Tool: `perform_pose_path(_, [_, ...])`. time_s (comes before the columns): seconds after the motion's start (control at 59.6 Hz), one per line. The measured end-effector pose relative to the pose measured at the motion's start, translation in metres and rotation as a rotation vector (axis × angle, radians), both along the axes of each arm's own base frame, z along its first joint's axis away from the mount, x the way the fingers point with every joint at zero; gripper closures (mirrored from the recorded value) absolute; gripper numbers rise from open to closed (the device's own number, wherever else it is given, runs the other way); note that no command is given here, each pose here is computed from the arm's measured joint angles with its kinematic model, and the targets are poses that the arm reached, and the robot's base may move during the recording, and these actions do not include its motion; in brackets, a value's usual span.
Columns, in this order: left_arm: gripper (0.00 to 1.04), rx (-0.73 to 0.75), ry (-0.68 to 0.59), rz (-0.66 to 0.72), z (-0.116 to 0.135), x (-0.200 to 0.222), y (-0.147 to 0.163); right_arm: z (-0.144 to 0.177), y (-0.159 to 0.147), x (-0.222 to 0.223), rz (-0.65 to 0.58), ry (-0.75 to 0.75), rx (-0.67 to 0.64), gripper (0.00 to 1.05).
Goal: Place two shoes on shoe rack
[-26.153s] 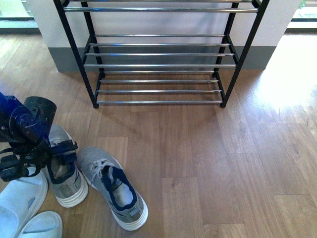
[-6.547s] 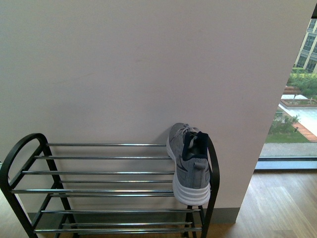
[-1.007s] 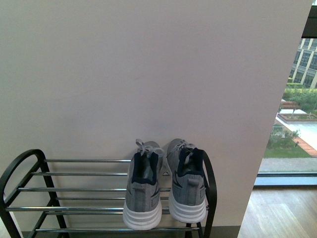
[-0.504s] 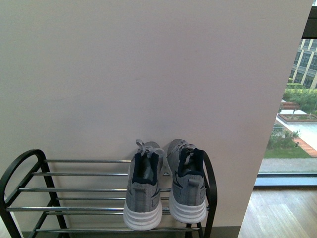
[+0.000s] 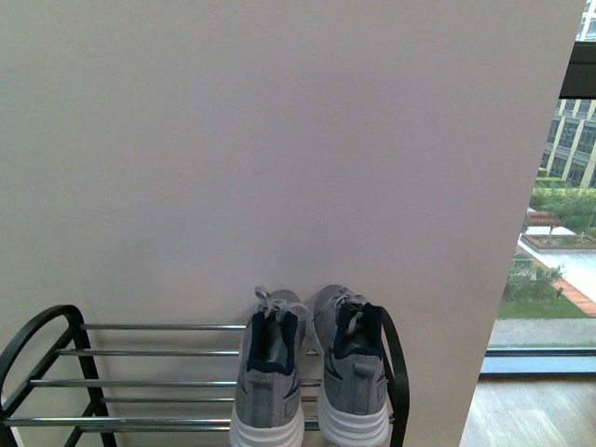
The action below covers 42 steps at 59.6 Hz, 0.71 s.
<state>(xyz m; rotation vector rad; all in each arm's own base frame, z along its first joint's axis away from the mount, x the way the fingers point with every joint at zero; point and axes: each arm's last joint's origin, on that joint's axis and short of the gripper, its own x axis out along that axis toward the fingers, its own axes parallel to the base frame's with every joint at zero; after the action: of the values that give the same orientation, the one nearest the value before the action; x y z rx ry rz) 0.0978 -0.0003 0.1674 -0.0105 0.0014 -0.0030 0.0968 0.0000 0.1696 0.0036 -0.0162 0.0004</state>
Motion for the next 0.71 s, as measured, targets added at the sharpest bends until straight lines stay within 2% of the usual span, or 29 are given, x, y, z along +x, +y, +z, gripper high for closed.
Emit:
perform_pose_path(0.134, [0.24, 0.000, 0.000, 0.000, 0.0000, 0.0000, 0.0000, 0.0000, 0.0000, 0.0000, 0.000, 0.000, 0.000, 0.09])
perform_pose_path(0.201, [0.08, 0.000, 0.000, 0.000, 0.0000, 0.0000, 0.0000, 0.0000, 0.0000, 0.0000, 0.000, 0.000, 0.000, 0.09])
perform_pose_path(0.705, [0.09, 0.003, 0.000, 0.000, 0.0000, 0.0000, 0.0000, -0.0001, 0.0000, 0.0000, 0.000, 0.001, -0.001, 0.09])
